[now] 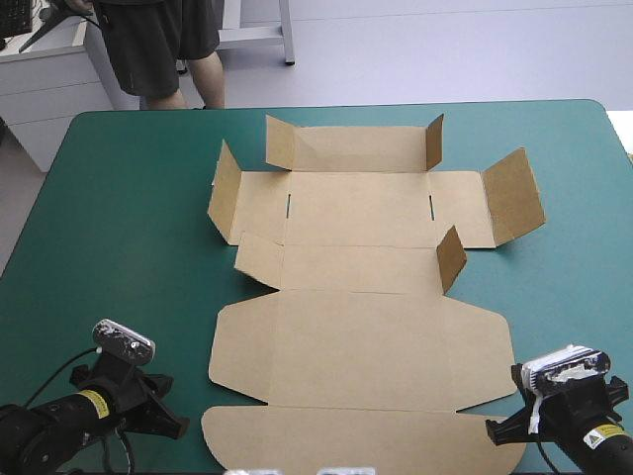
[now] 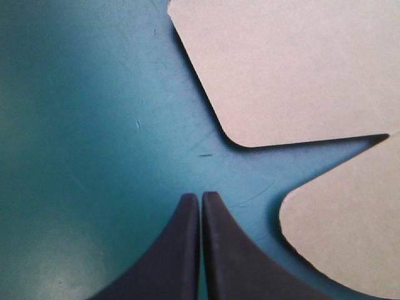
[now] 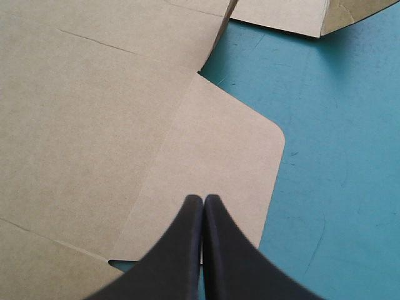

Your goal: Fold the box

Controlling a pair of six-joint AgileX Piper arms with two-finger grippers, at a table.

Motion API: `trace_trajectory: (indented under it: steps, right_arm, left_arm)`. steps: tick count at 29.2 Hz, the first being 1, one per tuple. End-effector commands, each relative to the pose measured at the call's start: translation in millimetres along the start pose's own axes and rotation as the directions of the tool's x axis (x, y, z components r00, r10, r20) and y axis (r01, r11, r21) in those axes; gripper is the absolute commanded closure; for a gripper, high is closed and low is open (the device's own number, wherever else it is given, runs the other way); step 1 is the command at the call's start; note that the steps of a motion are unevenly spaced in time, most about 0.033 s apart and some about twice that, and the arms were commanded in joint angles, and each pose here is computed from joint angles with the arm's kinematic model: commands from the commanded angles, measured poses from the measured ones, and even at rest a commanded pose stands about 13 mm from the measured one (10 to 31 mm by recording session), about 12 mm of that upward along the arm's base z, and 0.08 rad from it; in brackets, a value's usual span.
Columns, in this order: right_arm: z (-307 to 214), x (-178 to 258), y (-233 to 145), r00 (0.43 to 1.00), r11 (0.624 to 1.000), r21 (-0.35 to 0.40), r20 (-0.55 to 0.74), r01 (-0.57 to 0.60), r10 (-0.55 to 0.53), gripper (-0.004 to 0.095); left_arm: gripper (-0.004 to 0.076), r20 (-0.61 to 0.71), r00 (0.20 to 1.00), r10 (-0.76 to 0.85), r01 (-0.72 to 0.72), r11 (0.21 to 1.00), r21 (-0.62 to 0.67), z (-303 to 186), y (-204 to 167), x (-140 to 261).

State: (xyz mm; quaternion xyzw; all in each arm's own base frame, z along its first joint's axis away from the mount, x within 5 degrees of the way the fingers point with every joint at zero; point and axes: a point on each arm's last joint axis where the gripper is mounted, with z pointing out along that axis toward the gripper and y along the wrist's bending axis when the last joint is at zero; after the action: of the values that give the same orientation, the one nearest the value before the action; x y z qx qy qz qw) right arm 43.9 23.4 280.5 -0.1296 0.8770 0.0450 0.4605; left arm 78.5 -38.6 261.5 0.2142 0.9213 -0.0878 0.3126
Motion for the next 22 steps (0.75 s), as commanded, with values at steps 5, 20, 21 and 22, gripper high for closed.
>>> trace_trajectory:
  steps: [5,20,21,22]
  right_arm:
    - [-4.3,-11.7,-1.1,0.998,1.0,0.011,0.069,-0.004,0.004,0.0927]
    - [-6.2,-13.6,-0.9,0.997,1.0,0.012,0.078,-0.003,0.002,0.0688]
    - [-7.1,-14.6,-0.9,0.997,1.0,0.013,0.082,-0.001,0.0,0.064]
    - [-8.2,-15.7,-0.8,0.996,1.0,0.015,0.086,0.001,-0.002,0.0568]
  left_arm:
    - [0.0732,0.07,0.998,-0.008,0.008,1.0,-0.002,-5.5,0.0,-9.8]
    - [0.0732,0.07,0.998,-0.008,0.008,1.0,-0.002,-5.5,0.0,-9.8]
    - [0.0732,0.07,0.998,-0.008,0.008,1.0,-0.002,-5.5,0.0,-9.8]
    - [0.0732,0.07,0.998,-0.008,0.008,1.0,-0.002,-5.5,0.0,-9.8]
